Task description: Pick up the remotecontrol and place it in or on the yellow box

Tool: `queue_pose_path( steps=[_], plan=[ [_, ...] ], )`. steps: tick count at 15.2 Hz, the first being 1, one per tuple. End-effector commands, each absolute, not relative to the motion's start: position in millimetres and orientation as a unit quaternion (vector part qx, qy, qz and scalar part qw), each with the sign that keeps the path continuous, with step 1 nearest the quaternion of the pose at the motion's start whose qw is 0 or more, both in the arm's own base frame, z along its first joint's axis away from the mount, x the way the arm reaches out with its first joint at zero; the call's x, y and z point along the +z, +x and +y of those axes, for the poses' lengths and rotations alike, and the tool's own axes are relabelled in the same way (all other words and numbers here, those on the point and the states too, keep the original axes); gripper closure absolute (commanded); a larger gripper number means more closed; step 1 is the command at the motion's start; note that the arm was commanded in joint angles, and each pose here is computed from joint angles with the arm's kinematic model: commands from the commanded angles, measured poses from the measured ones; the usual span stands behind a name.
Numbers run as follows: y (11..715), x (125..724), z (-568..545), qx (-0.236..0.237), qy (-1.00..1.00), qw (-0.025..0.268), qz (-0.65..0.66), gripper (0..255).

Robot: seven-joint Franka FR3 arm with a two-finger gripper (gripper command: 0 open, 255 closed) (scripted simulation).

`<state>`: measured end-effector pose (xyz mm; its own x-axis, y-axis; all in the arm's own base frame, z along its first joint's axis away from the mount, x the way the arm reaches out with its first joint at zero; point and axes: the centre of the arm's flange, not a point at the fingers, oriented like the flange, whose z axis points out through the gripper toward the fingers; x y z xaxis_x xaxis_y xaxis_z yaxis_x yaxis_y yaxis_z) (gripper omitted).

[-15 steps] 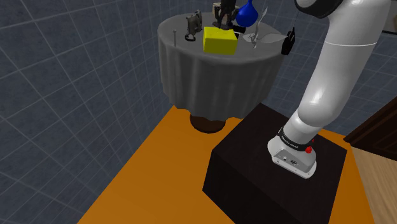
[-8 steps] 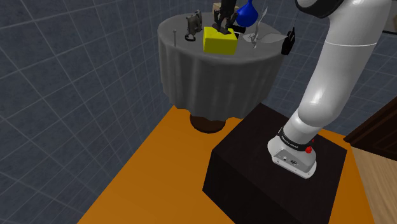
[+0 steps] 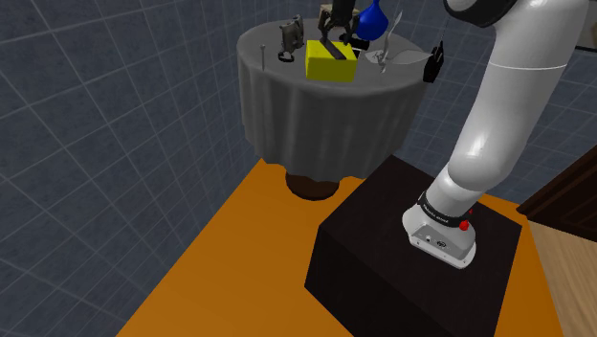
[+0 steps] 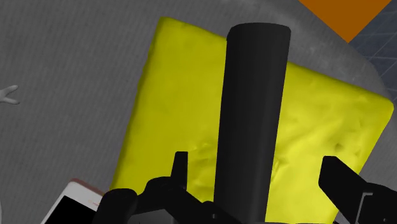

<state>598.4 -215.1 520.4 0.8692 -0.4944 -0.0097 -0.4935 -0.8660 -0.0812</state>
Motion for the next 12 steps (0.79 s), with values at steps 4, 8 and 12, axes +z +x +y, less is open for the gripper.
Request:
queue_pose_path(
  steps=[4,8,12],
  plan=[
    [597.2,559.9,-218.1,-0.006,-0.966,0.041,0.256,0],
    [596.9,570.2,-218.8,-0.006,-0.966,0.041,0.256,0],
    [596.9,570.2,-218.8,-0.006,-0.966,0.041,0.256,0]
  ],
)
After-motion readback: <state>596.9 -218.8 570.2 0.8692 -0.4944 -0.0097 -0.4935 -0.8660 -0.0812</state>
